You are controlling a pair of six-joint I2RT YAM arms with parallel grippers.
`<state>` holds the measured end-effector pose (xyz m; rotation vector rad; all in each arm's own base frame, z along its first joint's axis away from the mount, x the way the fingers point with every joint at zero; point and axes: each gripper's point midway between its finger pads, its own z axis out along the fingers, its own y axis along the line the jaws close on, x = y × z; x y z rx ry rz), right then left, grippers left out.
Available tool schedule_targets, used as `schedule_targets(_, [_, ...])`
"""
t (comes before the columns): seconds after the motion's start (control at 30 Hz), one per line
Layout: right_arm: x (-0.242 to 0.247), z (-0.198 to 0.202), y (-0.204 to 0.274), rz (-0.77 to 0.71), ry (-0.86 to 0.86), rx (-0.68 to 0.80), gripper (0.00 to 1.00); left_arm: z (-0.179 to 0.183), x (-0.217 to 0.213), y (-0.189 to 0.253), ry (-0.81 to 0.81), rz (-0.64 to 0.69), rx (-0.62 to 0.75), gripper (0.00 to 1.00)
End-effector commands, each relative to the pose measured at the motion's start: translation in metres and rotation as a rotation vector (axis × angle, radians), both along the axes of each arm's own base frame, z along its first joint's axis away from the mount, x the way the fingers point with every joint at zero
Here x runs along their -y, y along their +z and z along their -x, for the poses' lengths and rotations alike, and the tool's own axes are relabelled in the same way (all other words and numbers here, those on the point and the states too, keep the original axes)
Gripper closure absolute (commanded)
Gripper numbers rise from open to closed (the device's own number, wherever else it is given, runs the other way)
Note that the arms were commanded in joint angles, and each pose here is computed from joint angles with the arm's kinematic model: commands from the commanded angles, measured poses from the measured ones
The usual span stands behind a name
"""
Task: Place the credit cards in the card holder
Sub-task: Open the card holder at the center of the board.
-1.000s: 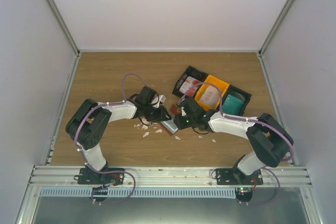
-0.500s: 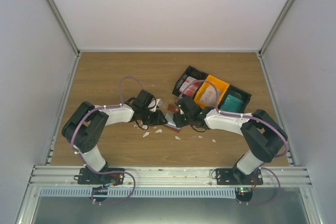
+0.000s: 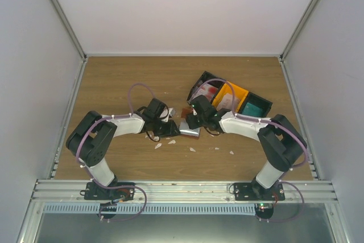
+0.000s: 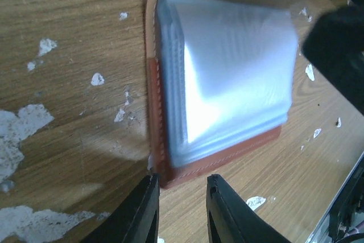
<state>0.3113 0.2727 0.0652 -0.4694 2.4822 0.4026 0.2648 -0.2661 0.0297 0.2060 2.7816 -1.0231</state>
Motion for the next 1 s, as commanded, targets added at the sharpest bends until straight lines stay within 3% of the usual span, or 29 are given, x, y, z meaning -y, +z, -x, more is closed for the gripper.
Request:
schedule_targets(0.0, [0.016,-0.022,-0.013,0.096,-0.042,0.044,0.48,-0.001,-0.004,-0.002,-0.002,-0.006,0.024,0.73])
schedule_targets(0.2, [0.025,-0.021,-0.047,0.177,-0.027,0.013,0.41,0.001,-0.006,-0.004,-0.002,-0.01,0.02,0.73])
schedule_targets(0.37, [0.021,-0.007,-0.058,0.152,0.0,-0.065,0.39,-0.002,-0.006,0.004,0.004,-0.001,0.043,0.73])
schedule_targets(0.6, [0.001,0.041,-0.054,-0.076,-0.064,-0.333,0.39,-0.002,-0.006,0.023,0.064,0.066,0.083,0.73])
schedule_targets(0.77, [-0.01,0.065,-0.049,-0.226,-0.177,-0.448,0.36,0.001,-0.008,0.025,0.12,0.109,0.076,0.73])
schedule_targets(0.97, [-0.024,0.081,-0.036,-0.342,-0.231,-0.51,0.35,-0.002,-0.02,0.015,0.178,0.054,0.071,0.73])
